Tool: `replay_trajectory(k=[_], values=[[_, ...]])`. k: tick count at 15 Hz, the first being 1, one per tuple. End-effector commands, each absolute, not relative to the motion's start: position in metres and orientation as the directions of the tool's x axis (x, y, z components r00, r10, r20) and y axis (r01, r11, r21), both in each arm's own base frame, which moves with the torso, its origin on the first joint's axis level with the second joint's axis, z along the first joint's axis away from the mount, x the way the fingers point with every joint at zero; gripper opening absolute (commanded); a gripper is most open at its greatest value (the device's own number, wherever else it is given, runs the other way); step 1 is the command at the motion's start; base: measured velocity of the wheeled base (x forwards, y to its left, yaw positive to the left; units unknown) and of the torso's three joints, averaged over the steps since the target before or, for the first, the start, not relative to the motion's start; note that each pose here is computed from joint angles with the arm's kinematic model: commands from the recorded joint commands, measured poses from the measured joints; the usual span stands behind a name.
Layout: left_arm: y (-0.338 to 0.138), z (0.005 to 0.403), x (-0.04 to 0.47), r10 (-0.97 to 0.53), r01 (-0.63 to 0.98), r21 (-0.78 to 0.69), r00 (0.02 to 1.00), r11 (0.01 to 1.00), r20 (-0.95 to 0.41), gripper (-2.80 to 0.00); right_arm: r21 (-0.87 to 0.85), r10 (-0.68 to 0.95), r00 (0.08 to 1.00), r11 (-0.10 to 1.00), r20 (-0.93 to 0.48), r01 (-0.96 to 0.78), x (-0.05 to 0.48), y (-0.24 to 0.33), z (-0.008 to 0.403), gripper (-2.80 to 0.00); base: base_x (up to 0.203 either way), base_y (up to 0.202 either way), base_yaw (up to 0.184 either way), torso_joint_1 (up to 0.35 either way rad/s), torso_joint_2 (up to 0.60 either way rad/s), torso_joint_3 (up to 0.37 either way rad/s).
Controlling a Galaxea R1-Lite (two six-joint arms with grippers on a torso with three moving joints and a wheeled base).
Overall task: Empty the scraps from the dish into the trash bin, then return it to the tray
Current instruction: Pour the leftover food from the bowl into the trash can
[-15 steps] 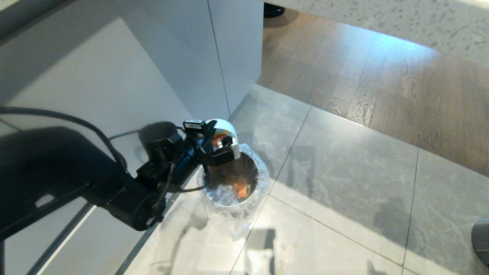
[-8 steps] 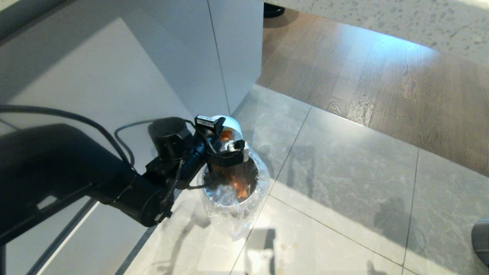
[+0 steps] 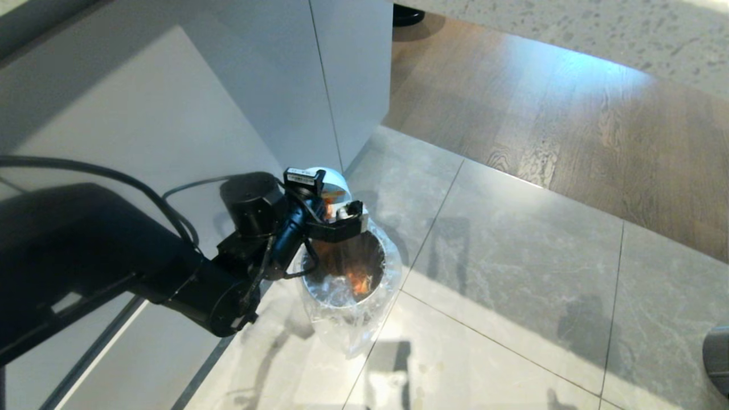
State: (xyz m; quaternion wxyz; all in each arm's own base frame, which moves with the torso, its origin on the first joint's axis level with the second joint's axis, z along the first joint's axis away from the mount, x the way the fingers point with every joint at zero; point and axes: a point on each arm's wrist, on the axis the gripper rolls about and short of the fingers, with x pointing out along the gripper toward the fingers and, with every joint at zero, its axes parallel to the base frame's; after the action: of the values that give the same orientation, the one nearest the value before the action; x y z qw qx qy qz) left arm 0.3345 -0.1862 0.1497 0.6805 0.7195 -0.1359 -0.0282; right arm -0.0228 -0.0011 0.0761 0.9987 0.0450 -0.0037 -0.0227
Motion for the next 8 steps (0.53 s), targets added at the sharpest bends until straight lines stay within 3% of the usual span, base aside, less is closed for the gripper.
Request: replay_trajectory(k=[1, 8], values=[[-0.187, 0.157, 0.330, -0.218, -0.179, 0.983, 0.961, -0.032, 0.168, -2.80, 0.091, -0.046, 0.999, 0.995, 0.006, 0.045, -0.023, -0.001, 0.076, -2.80, 0.000, 0.000, 0.000, 0.000, 0.00, 0.000], [-0.204, 0.172, 0.309, -0.176, -0.202, 0.979, 0.964, 0.004, 0.199, -2.80, 0.091, -0.045, 0.999, 0.995, 0.006, 0.045, -0.023, -0.001, 0.076, -2.80, 0.000, 0.000, 0.000, 0.000, 0.00, 0.000]])
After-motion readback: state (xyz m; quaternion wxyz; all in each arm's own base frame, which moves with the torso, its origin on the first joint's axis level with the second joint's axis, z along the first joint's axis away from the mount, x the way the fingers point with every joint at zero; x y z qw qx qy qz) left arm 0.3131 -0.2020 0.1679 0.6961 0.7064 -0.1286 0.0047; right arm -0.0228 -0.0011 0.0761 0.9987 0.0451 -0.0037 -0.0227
